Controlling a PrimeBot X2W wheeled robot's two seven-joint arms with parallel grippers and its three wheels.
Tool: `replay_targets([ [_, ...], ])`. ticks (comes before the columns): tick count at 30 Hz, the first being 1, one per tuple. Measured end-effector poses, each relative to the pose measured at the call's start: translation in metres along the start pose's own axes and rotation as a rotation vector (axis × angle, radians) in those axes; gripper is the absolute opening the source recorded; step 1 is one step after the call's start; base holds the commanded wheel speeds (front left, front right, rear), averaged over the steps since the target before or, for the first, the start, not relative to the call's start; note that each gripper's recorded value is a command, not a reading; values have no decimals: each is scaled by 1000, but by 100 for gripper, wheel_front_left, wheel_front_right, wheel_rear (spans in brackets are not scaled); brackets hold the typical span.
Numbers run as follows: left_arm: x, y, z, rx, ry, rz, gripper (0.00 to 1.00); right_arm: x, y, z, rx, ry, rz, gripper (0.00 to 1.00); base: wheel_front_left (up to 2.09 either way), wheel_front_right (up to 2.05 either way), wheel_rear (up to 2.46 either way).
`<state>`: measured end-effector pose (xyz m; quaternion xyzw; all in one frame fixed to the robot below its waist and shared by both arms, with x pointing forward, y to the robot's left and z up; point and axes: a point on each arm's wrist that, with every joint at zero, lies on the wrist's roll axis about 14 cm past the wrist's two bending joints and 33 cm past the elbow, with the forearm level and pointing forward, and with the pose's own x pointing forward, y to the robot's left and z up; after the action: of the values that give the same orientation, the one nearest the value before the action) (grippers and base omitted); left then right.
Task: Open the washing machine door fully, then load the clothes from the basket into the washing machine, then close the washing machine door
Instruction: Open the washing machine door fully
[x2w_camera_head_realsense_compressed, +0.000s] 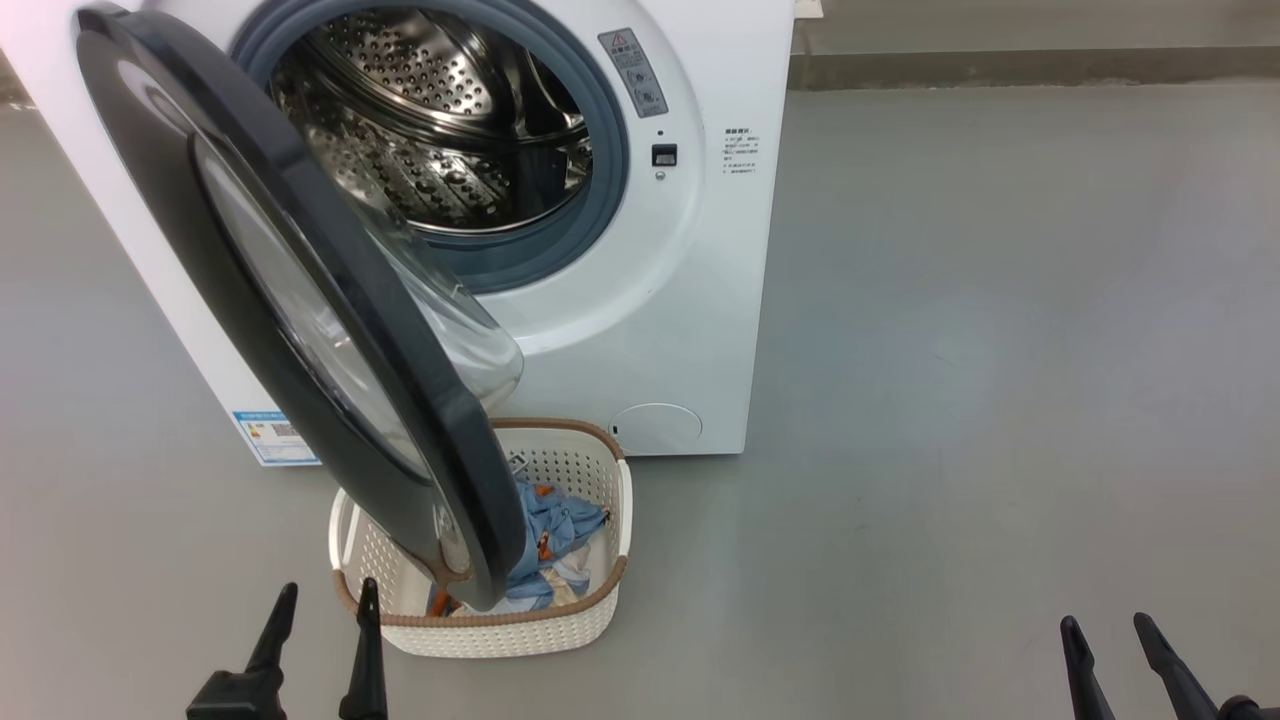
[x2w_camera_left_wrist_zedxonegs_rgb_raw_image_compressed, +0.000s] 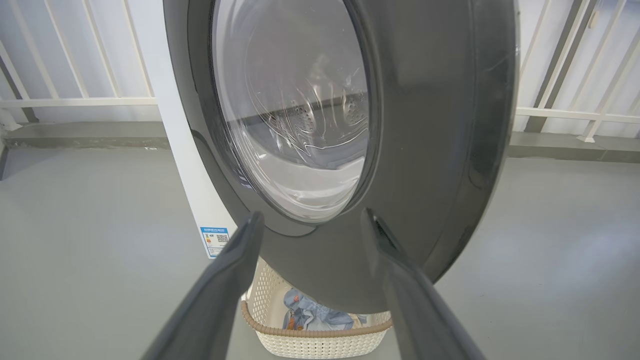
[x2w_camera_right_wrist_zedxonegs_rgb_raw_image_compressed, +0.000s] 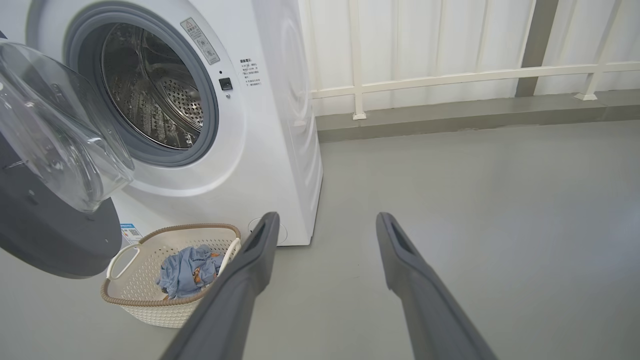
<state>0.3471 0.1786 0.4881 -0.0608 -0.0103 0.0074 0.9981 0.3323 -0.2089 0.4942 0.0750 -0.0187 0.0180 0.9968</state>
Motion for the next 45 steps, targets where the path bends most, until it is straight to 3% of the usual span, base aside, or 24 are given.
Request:
replay_targets([
  [8,0,-2,2,-3,-5,-5,100,-1,0,2,2,-7,-3,100,0,0,0],
  [9,0,-2,1,-3,-5,-5,48,-1,0,2,2,-9,-3,100,0,0,0],
  [10,0,-2,1,-4,-4,-6,48,-1,0,2,2,-8,-4,100,0,0,0],
  [11,0,-2,1,-4,-3,-7,11,-1,0,2,2,-7,-4,100,0,0,0],
  [12,0,-3,1,-5,-2,-8,0,-1,0,2,2,-7,-5,100,0,0,0],
  [33,10,0,10,-4,-29,-7,0,-2,-1,1,3,-6,-8,100,0,0,0],
  [38,32,-2,69,59,-201,-14,0,-1,-2,2,0,-8,-8,100,0,0,0],
  [45,35,-29,218,171,-647,-50,0,1,0,3,-1,-11,-3,100,0,0,0],
])
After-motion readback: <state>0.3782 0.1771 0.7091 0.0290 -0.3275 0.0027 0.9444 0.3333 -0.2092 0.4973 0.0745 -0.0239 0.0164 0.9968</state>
